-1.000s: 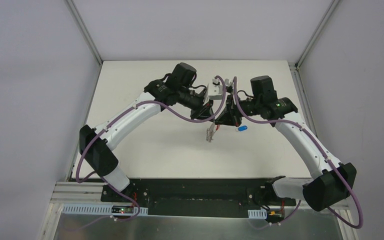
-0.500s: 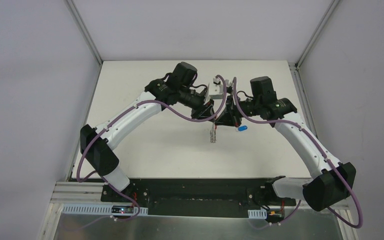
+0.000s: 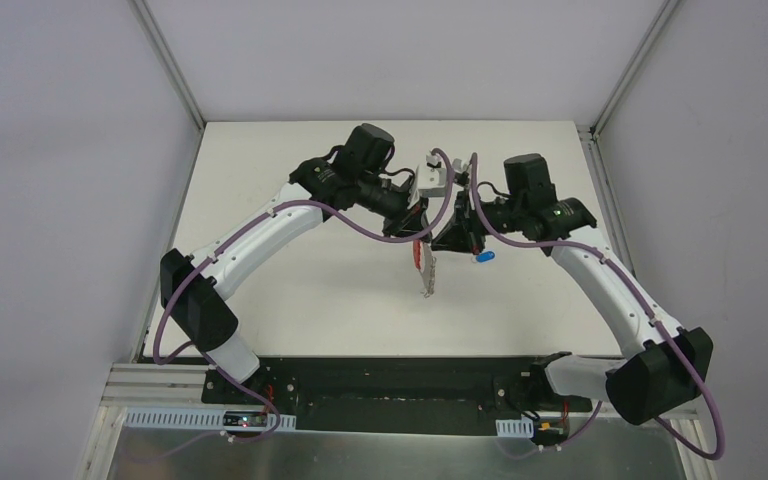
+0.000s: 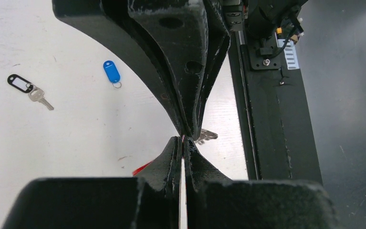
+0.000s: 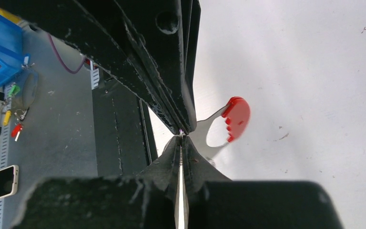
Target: Put the keys on the keyring
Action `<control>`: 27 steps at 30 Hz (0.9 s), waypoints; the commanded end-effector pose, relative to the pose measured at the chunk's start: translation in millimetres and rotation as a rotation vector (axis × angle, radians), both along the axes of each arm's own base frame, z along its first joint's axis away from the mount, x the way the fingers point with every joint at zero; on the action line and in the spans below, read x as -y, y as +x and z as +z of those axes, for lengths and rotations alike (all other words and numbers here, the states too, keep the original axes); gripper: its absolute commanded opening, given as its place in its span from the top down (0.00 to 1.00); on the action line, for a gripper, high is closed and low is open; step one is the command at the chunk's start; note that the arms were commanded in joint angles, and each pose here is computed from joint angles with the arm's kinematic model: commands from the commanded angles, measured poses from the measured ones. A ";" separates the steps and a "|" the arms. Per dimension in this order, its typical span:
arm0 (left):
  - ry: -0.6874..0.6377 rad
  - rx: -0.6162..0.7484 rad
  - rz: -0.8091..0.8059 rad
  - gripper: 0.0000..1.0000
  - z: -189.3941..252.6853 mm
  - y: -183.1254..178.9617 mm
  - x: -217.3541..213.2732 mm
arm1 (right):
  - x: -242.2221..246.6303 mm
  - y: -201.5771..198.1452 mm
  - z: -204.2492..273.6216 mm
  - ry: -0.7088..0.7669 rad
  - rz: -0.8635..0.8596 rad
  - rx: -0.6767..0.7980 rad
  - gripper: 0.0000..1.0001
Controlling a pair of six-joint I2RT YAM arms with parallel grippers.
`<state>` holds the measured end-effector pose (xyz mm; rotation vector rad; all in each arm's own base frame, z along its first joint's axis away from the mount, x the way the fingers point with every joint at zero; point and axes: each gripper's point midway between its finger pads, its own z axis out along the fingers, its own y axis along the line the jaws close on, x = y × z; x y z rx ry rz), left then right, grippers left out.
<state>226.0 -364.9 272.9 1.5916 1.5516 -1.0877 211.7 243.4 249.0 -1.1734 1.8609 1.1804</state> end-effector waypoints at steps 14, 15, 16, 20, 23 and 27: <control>-0.312 -0.375 0.164 1.00 67.8 -12.1 8.8 | 23.7 -3.2 44.1 0.238 -0.062 0.121 0.69; -0.328 -0.389 0.170 1.00 70.5 -11.6 8.6 | 24.1 -4.1 43.8 0.241 -0.059 0.119 0.69; -0.340 -0.404 0.173 1.00 71.1 -11.5 8.7 | 23.8 -5.5 44.0 0.246 -0.052 0.119 0.69; -0.398 -0.451 0.161 1.00 79.4 -12.9 11.3 | 23.8 -4.1 41.8 0.258 -0.052 0.110 0.70; -0.428 -0.476 0.156 1.00 82.7 -13.5 12.6 | 23.4 -3.8 42.6 0.272 -0.048 0.104 0.71; -0.443 -0.489 0.159 1.00 83.5 -12.3 13.9 | 22.7 -3.1 46.5 0.287 -0.046 0.098 0.73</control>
